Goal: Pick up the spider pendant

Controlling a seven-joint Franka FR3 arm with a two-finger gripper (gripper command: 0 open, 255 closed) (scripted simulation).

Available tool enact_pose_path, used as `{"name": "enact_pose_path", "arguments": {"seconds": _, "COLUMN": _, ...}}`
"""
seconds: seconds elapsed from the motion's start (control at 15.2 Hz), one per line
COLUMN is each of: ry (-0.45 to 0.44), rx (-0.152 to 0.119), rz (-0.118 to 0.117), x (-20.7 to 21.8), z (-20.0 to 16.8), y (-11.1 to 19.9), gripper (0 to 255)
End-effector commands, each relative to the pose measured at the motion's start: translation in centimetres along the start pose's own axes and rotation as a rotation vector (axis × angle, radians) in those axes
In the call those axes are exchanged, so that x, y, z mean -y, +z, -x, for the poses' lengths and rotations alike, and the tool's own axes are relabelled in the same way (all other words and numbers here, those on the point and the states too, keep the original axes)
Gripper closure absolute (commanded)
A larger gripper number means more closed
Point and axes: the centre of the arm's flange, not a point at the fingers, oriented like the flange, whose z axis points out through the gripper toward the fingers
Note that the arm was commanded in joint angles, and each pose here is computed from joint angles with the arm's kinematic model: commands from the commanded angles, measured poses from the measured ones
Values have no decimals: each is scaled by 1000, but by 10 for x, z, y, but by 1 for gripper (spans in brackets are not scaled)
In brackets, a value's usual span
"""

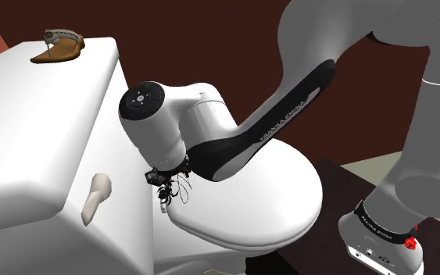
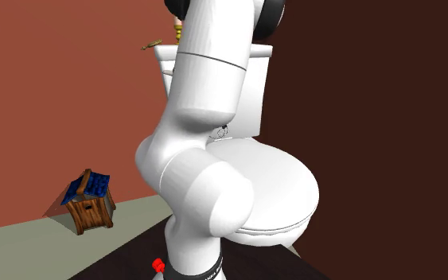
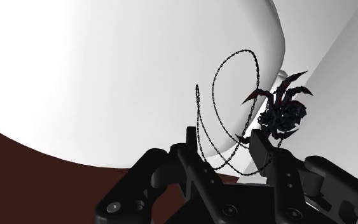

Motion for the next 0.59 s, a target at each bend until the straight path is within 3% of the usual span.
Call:
{"name": "enact_pose_path", "arguments": {"seconds": 0.0, "ry": 0, "rx": 0, "rz": 0, "x": -1, "z": -3, "y": -10, "gripper": 255}}
{"name": "enact_pose_path", "arguments": {"seconds": 0.53, "ry": 0, "rx": 0, "rz": 0, "x": -6, "z": -12, "y": -40, "gripper": 255}}
